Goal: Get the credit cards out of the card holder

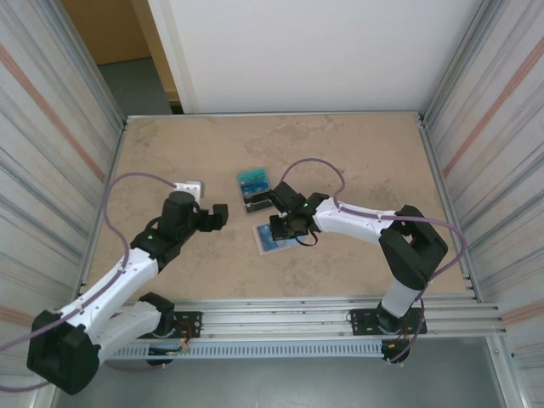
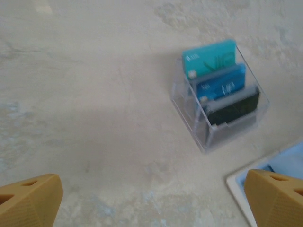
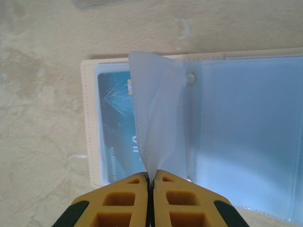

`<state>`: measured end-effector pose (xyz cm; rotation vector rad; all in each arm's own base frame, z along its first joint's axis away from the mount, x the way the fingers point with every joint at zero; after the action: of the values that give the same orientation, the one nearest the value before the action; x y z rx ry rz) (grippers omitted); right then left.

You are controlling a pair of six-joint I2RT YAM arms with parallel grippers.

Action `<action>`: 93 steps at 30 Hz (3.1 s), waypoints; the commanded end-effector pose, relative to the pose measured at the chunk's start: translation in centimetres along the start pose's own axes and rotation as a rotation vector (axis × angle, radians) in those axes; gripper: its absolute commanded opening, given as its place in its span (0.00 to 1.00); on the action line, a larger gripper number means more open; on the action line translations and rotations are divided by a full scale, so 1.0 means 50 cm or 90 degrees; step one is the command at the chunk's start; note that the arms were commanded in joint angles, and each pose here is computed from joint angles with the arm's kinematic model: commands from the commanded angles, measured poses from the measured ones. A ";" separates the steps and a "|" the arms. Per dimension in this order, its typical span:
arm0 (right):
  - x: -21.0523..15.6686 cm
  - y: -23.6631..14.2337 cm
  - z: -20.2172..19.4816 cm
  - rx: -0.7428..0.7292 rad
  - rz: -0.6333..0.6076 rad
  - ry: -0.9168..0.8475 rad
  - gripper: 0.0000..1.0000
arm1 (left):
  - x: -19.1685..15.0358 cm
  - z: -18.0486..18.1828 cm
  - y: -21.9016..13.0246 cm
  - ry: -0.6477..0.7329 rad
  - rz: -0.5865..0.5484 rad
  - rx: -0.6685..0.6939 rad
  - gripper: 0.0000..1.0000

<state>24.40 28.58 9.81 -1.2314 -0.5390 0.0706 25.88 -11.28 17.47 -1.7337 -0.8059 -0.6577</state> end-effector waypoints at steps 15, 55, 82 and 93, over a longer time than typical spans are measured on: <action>0.006 -0.031 -0.051 0.009 -0.015 0.060 0.17 | -0.132 -0.180 0.126 0.097 0.028 0.055 0.99; -0.010 -0.108 -0.162 -0.019 -0.076 0.118 0.27 | -0.204 -0.142 0.139 0.153 0.108 0.131 0.99; 0.042 0.011 -0.011 0.113 0.029 0.026 0.24 | -0.197 -0.109 0.132 0.016 0.147 0.043 0.99; 0.028 0.054 -0.007 0.091 0.074 0.016 0.25 | -0.230 -0.088 0.155 0.025 0.182 0.077 0.99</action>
<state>26.56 29.67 7.90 -1.1104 -0.4295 0.1529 24.51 -19.55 5.85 -1.6797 -0.5359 -0.4584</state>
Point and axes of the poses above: each hand's point on the last joint's axis, 136 mm out from that joint toward the fingers, its own y axis out along the fingers, its own z axis along the line the jaws close on, x = y × z, the point moved 4 cm from there along -y, back along the fingers, and after that the axes turned 12 degrees about -y, right-handed, at the moved point
